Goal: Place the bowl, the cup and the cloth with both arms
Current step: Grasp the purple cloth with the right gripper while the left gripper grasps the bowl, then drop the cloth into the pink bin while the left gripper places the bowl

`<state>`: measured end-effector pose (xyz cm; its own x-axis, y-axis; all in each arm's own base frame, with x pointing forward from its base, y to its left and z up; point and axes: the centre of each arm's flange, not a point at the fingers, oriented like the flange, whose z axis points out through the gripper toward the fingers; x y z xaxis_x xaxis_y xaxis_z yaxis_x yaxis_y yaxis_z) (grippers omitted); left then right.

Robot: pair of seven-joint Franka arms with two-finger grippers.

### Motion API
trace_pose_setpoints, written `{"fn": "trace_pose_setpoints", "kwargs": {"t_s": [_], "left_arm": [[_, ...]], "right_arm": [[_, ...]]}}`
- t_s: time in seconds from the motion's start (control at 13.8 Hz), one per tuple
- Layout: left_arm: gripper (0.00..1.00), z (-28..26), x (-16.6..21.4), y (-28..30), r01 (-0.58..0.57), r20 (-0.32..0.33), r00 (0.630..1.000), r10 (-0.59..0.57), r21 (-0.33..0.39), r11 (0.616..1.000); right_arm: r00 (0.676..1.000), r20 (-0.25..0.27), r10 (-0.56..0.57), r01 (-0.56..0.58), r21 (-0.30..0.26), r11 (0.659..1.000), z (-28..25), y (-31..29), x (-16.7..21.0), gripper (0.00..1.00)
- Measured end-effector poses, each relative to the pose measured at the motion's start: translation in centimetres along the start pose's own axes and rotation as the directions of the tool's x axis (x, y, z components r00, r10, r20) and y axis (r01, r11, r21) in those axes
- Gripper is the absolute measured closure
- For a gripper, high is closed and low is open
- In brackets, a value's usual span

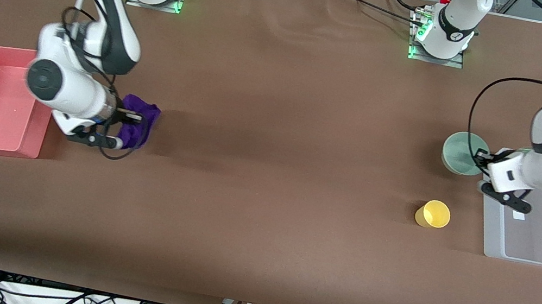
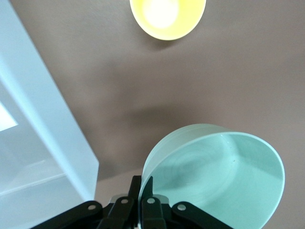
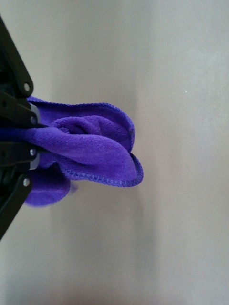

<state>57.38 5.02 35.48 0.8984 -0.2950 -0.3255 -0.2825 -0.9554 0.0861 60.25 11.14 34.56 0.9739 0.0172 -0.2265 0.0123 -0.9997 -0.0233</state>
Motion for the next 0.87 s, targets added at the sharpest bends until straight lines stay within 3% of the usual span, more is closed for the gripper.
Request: {"fn": "trace_pose_setpoints", "kwargs": {"t_s": [0.29,0.58,0.87], "left_arm": [[0.97,-2.7,-2.9,-7.0,-0.021,-0.030,0.999,0.020,-0.019,1.000],[0.97,0.7,-6.2,-15.4,-0.054,0.008,0.999,0.054,-0.006,0.999],[0.97,6.1,-5.1,-21.8,-0.129,-0.050,0.990,0.129,0.005,0.992]], "right_arm": [[0.990,0.061,-0.124,0.124,-0.001,0.992,-8.3,9.7,-0.7,0.93],[0.972,0.067,-0.225,0.225,0.008,0.974,-9.1,22.6,-2.3,0.93],[0.962,0.078,-0.262,0.262,0.007,0.965,-8.8,28.9,-3.9,0.93]]}}
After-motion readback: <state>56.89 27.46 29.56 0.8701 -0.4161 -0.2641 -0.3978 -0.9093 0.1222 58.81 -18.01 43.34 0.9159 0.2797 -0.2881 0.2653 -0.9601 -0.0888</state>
